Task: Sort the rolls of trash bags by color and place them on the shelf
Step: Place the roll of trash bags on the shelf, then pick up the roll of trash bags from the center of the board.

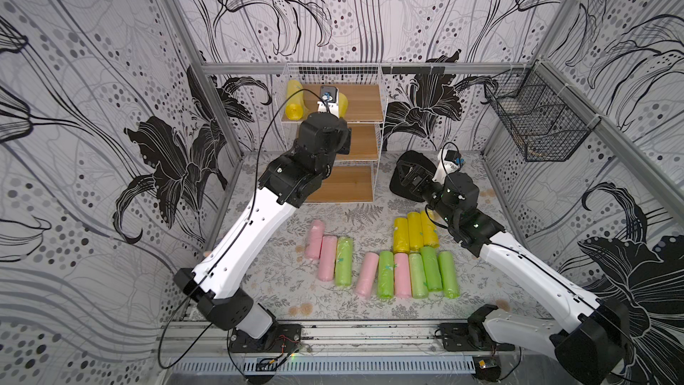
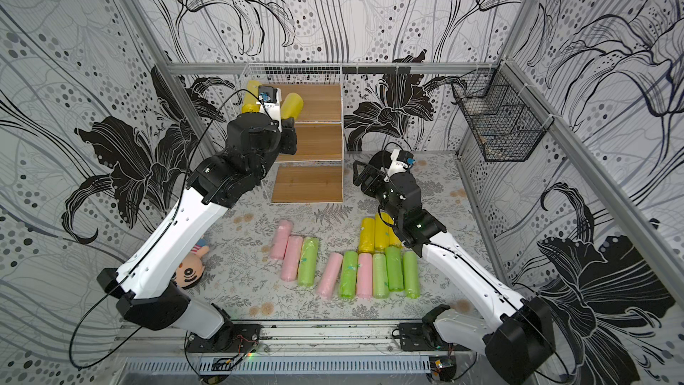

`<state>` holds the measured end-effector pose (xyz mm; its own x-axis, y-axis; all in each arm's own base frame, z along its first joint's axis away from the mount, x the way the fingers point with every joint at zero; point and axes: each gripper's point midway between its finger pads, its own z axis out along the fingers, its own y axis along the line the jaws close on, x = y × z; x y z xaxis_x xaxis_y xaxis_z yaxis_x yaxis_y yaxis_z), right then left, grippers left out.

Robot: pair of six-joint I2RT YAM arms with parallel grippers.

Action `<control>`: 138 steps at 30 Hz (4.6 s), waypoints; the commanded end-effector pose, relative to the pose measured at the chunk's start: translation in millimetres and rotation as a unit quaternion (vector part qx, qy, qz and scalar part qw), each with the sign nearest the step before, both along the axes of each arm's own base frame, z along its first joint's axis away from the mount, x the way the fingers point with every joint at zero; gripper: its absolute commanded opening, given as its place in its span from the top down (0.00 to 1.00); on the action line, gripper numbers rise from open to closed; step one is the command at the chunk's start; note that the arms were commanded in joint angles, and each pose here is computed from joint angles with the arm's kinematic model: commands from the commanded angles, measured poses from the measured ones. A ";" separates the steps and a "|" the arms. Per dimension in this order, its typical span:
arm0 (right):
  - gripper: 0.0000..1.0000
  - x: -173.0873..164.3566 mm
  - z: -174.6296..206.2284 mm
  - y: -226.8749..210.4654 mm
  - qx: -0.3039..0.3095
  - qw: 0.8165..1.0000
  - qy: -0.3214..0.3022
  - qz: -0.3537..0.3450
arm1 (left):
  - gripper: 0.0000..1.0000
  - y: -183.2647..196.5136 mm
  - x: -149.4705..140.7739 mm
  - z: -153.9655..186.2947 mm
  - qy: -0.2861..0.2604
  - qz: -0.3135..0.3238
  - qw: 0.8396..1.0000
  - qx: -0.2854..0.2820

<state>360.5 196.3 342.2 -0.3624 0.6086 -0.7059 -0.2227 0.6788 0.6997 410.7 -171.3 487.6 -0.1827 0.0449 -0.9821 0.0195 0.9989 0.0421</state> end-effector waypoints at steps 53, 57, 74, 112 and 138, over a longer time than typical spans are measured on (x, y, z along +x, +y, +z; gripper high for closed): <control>0.00 -3.9 -11.6 -2.4 0.005 1.000 0.021 0.004 | 0.46 77.6 95.7 -20.8 0.039 0.096 0.974 0.203; 0.00 -2.7 -11.4 -2.9 0.006 1.000 0.022 0.002 | 0.42 76.6 91.1 -17.6 0.037 0.090 0.976 0.195; 0.00 0.8 -23.4 1.3 -0.033 0.999 0.042 0.011 | 0.28 65.4 56.4 18.5 -0.011 0.074 0.984 0.163; 0.28 -19.3 -248.8 -7.8 -0.403 0.851 0.325 0.088 | 0.30 -18.9 -82.4 -188.0 0.168 -0.196 0.937 -0.236; 0.28 -20.4 -294.5 12.9 -0.470 0.801 0.353 0.115 | 0.29 -20.0 -83.3 -212.3 0.186 -0.201 0.939 -0.206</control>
<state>341.9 222.5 56.5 -0.8901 -0.1595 -0.4270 -0.1784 0.9840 0.0042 326.9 -187.6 266.2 -0.5992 -0.2000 -0.7752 0.2943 0.8454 -0.4457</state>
